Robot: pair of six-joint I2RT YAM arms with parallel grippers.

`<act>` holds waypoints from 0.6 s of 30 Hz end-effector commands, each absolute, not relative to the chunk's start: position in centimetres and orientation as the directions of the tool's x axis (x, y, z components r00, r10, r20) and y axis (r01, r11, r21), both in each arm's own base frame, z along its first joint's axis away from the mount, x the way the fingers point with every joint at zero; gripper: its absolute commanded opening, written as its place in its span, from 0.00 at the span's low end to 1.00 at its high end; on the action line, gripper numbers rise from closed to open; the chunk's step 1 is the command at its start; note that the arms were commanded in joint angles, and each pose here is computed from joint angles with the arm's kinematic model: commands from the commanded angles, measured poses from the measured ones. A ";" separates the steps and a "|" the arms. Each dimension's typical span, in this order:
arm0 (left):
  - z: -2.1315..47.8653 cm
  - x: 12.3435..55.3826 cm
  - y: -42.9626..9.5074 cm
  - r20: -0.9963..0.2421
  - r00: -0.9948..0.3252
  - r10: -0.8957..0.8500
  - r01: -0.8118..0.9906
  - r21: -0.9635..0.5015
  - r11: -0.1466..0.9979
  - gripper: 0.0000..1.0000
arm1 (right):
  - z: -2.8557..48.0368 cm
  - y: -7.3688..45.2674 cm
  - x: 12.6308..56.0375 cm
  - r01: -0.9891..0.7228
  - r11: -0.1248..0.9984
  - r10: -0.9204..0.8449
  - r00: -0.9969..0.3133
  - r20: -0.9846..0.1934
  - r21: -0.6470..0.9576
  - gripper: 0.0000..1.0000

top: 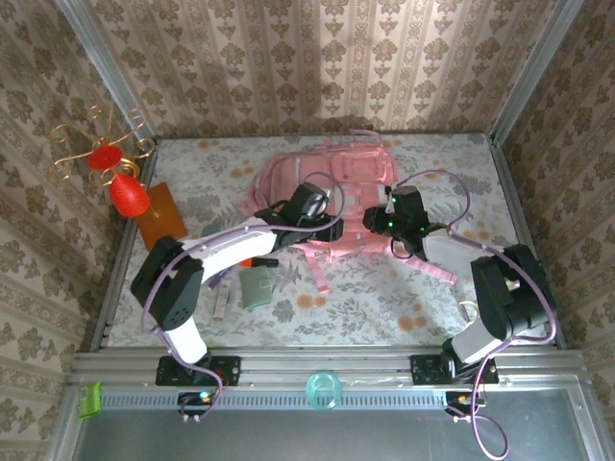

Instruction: Pack the student bag

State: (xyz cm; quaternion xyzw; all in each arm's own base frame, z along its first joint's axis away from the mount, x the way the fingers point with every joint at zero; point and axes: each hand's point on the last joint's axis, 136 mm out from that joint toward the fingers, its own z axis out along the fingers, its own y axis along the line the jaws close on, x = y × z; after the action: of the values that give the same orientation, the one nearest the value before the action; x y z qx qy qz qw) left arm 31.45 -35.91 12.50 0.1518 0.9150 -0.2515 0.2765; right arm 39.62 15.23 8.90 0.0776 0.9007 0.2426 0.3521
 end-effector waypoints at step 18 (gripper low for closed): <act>8.1 32.7 -37.2 -0.548 -0.834 0.065 0.283 -0.323 0.903 0.44 | 6.2 16.4 38.7 -0.029 0.816 0.352 -0.769 -0.534 0.578 0.29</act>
State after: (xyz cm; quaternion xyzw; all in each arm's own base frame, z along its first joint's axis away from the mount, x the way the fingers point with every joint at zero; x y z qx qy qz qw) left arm 31.24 -36.61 6.97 0.1080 0.9449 -0.1951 0.2398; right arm 40.02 15.86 8.67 0.0900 0.8820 0.2825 0.3664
